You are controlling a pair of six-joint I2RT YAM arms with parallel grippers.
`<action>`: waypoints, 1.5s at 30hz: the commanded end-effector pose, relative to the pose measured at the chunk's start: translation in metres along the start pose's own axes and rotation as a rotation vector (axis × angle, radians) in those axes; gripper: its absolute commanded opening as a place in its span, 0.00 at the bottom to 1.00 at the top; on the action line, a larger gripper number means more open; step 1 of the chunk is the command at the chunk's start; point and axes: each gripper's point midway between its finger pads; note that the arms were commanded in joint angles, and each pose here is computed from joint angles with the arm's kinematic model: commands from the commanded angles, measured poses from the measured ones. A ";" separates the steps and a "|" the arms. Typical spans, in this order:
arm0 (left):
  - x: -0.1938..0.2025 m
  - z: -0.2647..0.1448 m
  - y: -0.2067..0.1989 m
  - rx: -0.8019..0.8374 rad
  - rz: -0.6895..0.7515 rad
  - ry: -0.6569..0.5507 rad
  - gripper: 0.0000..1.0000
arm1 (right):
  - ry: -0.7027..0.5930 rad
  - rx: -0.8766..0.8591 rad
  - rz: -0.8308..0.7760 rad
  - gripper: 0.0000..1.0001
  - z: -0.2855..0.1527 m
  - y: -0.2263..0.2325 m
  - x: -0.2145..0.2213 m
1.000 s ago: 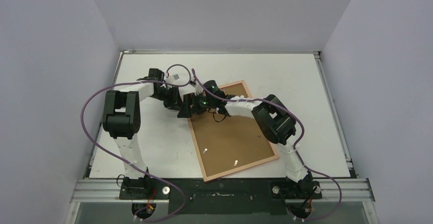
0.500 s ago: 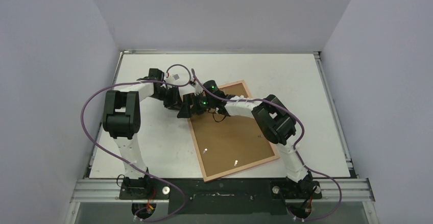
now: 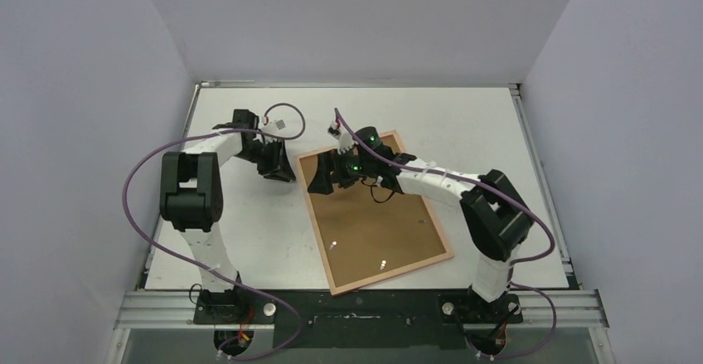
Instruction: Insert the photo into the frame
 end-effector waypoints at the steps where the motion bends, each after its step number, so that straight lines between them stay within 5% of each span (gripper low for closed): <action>1: 0.019 -0.024 -0.020 0.036 0.079 0.012 0.26 | 0.064 0.036 -0.029 0.92 -0.030 0.015 0.042; 9: 0.072 0.006 -0.021 0.012 0.115 0.135 0.26 | 0.120 -0.030 -0.064 0.93 -0.042 0.040 0.085; 20: 0.073 0.028 -0.018 -0.013 0.113 0.179 0.24 | 0.191 -0.125 -0.132 0.95 -0.018 0.062 0.106; 27: 0.044 0.045 -0.016 -0.030 0.081 0.137 0.17 | 0.217 -0.130 -0.142 0.96 -0.008 0.060 0.112; 40: -0.079 0.065 -0.059 -0.013 0.092 -0.041 0.14 | 0.128 -0.023 -0.156 0.96 -0.008 0.020 0.054; 45: -0.044 0.042 -0.068 0.034 0.094 0.029 0.21 | 0.082 -0.036 -0.179 0.96 -0.011 0.003 0.029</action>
Point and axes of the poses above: each gripper's point midway between its finger pads, its own z axis out along the fingers, its own y axis along the line the jaws close on, x = y × z, and after that the axes turned 14 degrees about -z, right-handed
